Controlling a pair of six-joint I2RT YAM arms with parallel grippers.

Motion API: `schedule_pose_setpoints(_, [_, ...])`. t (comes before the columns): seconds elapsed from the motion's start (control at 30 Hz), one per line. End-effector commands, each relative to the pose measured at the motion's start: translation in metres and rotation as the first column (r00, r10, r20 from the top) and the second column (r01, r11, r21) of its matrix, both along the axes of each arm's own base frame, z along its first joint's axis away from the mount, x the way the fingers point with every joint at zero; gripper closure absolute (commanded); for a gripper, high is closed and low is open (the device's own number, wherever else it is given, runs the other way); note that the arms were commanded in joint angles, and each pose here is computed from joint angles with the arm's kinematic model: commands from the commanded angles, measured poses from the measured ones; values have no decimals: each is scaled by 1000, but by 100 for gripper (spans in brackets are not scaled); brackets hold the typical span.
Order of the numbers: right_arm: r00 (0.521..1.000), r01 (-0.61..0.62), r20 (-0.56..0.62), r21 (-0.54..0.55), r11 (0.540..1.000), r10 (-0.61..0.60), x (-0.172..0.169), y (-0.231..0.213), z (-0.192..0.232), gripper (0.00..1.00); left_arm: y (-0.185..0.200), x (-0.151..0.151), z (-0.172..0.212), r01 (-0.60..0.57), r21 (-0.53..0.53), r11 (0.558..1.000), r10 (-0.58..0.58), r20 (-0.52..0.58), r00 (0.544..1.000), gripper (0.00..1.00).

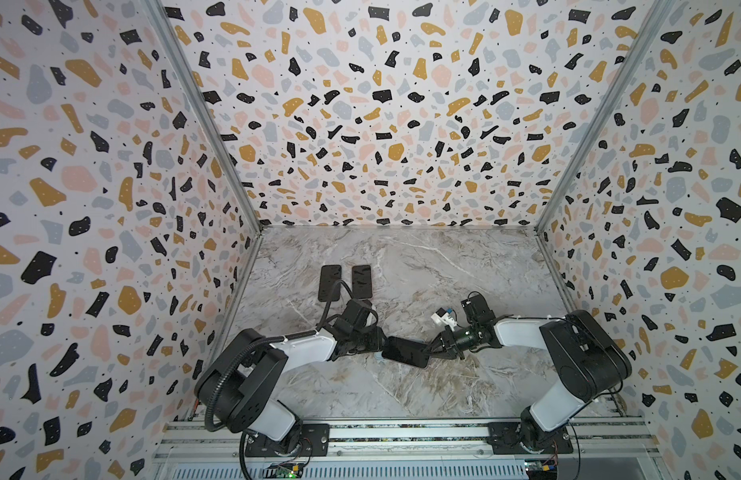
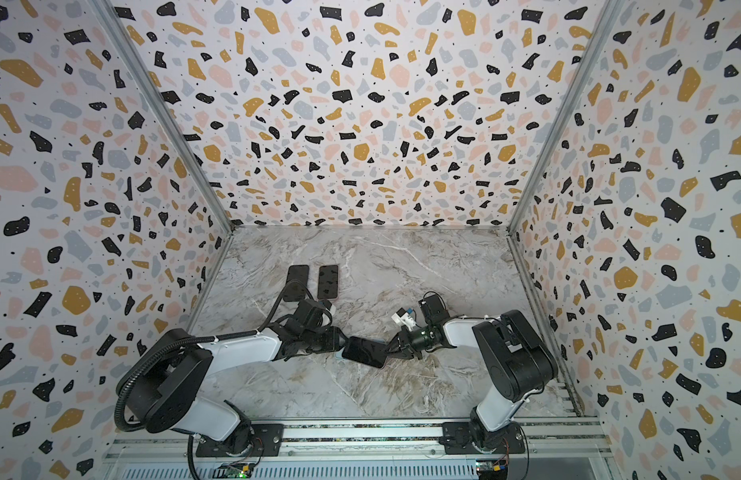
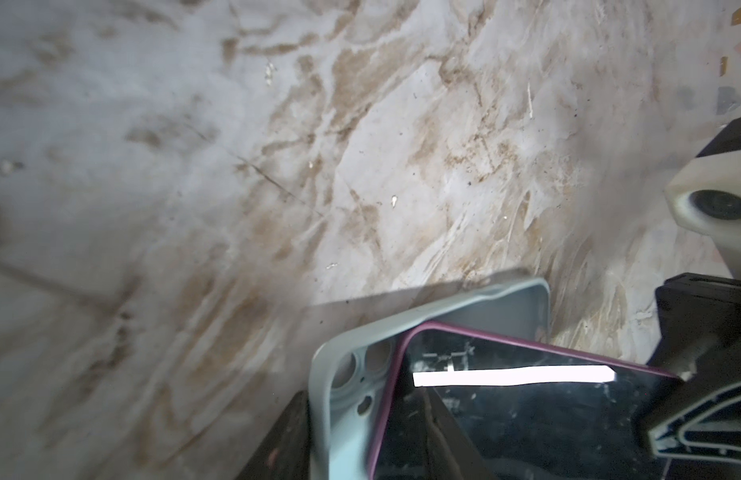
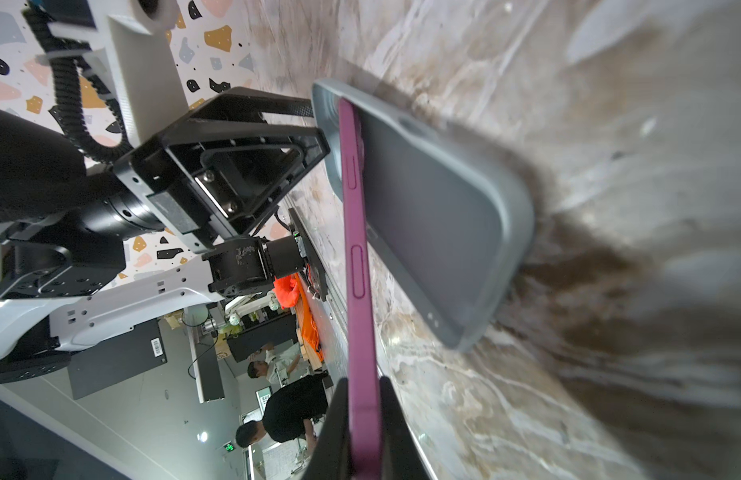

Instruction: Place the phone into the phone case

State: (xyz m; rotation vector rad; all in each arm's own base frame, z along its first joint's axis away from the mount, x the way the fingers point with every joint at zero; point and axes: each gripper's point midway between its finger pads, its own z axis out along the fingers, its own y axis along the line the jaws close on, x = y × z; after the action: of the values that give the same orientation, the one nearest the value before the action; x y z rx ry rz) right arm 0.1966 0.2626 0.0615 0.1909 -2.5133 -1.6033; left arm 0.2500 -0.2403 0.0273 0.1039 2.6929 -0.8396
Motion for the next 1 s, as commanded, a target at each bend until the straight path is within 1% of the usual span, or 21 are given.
schedule_pose_setpoints(0.0, [1000, -12, 19, -97, 995, 13, -1, 1, -19, 100, -12, -7, -5, 51, -36, 998, -52, -23, 998, 56])
schedule_pose_setpoints(0.17, [999, -24, 32, -112, 993, 28, 3, 1, -19, 100, -11, -7, -7, 57, -25, 998, -57, -21, 998, 56])
schedule_pose_setpoints(0.27, [1000, -15, -11, -129, 992, 14, 0, 0, -24, 100, -11, -7, -6, 55, -22, 998, -55, -20, 998, 56])
schedule_pose_setpoints(0.37, [997, 13, -74, -159, 987, -25, -6, -5, -33, 100, -8, -10, -5, 49, -21, 999, -49, -23, 999, 56])
schedule_pose_setpoints(0.47, [992, 47, -103, -183, 982, -67, -9, -9, -39, 100, -6, -12, -3, 38, -30, 999, -38, -19, 999, 56])
schedule_pose_setpoints(0.83, [979, 147, -108, -214, 966, -173, -5, -12, -36, 100, -5, -16, 3, 12, -74, 997, -12, -10, 1000, 57])
schedule_pose_setpoints(0.97, [972, 174, -116, -228, 958, -204, -5, -12, -42, 100, -7, -17, 4, 8, -97, 995, -9, -10, 1000, 57])
